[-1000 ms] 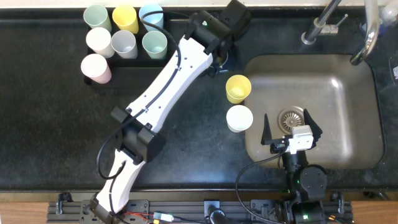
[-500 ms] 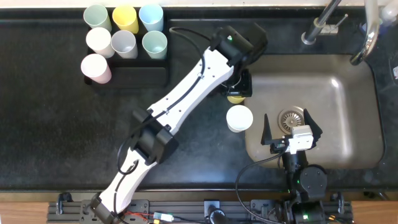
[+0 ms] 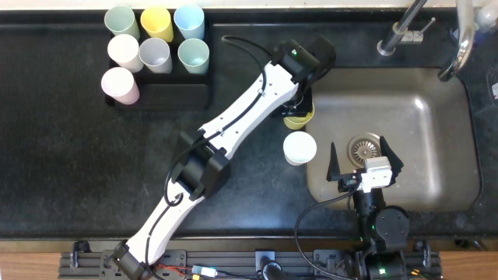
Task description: Store Cups
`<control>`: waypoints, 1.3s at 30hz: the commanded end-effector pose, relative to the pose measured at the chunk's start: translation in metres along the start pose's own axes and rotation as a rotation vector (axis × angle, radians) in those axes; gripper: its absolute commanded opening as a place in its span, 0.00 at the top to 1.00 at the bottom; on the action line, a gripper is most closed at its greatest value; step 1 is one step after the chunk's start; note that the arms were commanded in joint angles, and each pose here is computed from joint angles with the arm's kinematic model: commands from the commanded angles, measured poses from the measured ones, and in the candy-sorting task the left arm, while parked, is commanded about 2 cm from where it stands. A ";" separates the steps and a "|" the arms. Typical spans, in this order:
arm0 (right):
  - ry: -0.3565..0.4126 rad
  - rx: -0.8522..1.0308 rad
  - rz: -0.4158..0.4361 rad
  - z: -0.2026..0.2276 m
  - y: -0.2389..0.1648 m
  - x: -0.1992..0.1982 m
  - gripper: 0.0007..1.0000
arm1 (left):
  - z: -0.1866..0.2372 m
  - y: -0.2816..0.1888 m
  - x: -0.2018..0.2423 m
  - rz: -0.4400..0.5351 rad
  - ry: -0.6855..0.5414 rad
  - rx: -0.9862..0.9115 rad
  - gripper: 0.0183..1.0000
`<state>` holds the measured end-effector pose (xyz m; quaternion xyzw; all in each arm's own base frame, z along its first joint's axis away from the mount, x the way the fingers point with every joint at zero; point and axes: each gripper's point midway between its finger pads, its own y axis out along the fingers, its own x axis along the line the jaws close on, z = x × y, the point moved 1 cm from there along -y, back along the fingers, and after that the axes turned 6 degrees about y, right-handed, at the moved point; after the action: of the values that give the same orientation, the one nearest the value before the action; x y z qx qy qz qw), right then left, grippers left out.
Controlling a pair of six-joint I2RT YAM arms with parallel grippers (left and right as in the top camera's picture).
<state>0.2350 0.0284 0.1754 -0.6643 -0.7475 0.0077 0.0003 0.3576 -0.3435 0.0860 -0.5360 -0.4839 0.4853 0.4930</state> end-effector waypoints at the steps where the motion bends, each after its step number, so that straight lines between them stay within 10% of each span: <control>1: 0.000 -0.003 0.000 0.003 0.000 0.000 0.00 | -0.007 0.003 0.001 -0.015 -0.033 -0.028 0.87; 7: 0.000 -0.003 0.000 0.003 0.000 0.000 0.00 | -0.034 -0.055 0.011 -0.010 -0.208 -0.252 0.98; 19: 0.000 -0.003 0.000 0.003 0.000 0.000 0.00 | -0.036 -0.242 0.186 0.022 -1.128 -0.685 0.98; 39: 0.000 -0.003 0.000 0.003 0.000 0.000 0.00 | -0.013 -0.128 0.307 0.024 -1.559 -0.329 0.98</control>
<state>0.2350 0.0284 0.1753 -0.6643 -0.7475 0.0077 0.0005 0.3928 -0.0277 0.1958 -0.1169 -0.7750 0.6183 -0.0595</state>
